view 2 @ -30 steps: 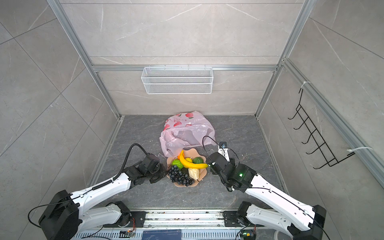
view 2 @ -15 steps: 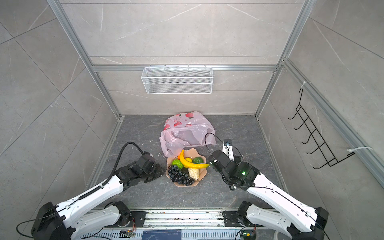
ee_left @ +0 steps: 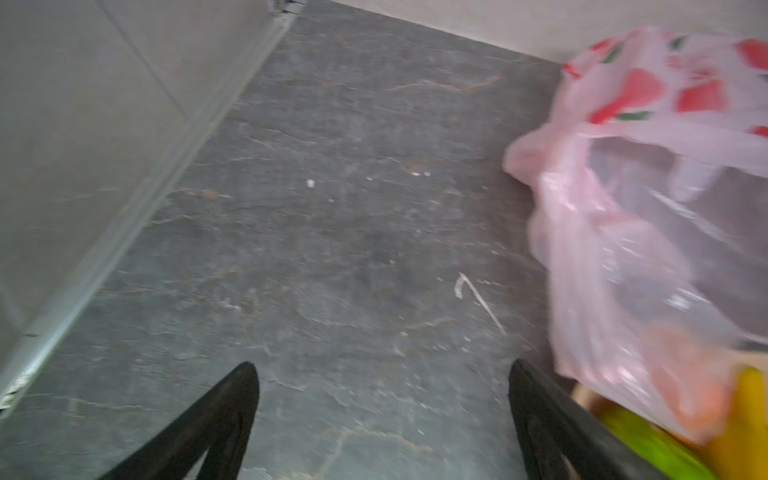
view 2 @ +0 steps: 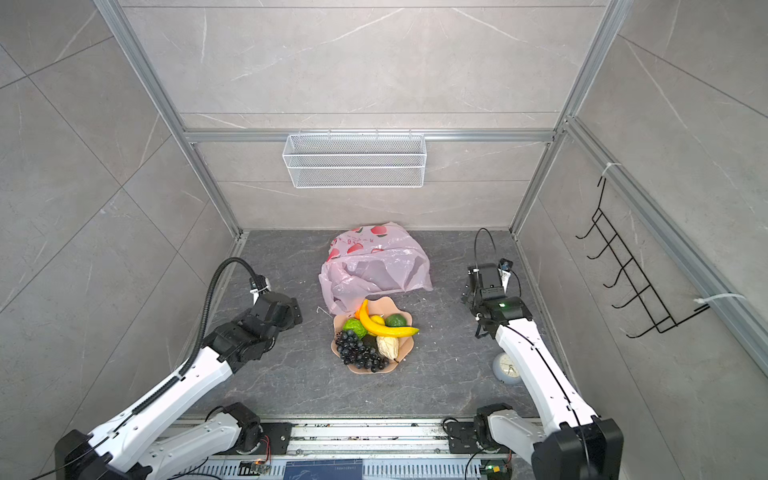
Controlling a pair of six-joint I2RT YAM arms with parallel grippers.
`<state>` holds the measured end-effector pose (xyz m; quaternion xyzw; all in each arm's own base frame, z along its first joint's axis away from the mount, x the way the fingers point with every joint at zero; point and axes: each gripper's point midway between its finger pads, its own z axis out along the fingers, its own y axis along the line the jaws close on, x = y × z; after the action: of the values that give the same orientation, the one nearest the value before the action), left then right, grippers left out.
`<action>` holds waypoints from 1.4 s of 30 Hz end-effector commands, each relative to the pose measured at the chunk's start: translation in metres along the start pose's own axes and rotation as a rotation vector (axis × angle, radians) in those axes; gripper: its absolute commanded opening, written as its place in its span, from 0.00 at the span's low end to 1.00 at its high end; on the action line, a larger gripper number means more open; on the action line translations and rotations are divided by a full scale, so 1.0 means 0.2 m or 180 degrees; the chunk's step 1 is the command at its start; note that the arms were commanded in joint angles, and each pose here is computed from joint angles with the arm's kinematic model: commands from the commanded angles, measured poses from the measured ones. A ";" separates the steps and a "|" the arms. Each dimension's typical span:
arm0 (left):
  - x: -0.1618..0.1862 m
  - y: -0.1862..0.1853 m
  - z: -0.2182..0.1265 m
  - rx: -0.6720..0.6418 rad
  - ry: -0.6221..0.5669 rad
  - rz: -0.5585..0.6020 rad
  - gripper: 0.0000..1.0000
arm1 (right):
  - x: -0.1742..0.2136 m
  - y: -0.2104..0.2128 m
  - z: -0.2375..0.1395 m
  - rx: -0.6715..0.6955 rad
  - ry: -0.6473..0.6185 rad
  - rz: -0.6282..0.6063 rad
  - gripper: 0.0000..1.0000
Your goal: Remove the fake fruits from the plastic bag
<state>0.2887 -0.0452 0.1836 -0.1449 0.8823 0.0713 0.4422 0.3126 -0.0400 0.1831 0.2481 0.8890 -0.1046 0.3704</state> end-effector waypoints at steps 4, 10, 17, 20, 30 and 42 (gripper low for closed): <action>-0.10 0.17 0.30 -0.0487 -0.0495 0.0441 0.98 | 0.03 0.09 0.30 -0.0151 -0.0097 -0.0292 1.00; -0.01 0.22 0.58 -0.0481 -0.0473 0.0582 0.99 | 0.02 0.12 0.40 -0.0219 -0.0581 -0.0425 1.00; -0.02 0.20 0.68 -0.0064 -0.0843 0.0595 0.99 | 0.08 0.24 0.43 -0.0821 -0.1096 -0.0478 1.00; -0.01 0.21 0.71 0.0086 -0.0855 0.0462 1.00 | 0.09 0.27 0.40 -0.0989 -0.1349 -0.0535 1.00; 0.04 0.25 0.75 0.0318 -0.0851 0.0281 1.00 | 0.19 0.40 0.45 -0.1347 -0.1383 -0.0829 1.00; 0.04 0.25 0.75 0.0290 -0.0860 0.0288 1.00 | 0.18 0.40 0.45 -0.1176 -0.1415 -0.0870 1.00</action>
<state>0.3749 0.0412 0.0737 -0.0746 0.8390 0.0783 0.5333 0.3815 0.0100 0.0874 0.0275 0.8241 -0.0309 0.5650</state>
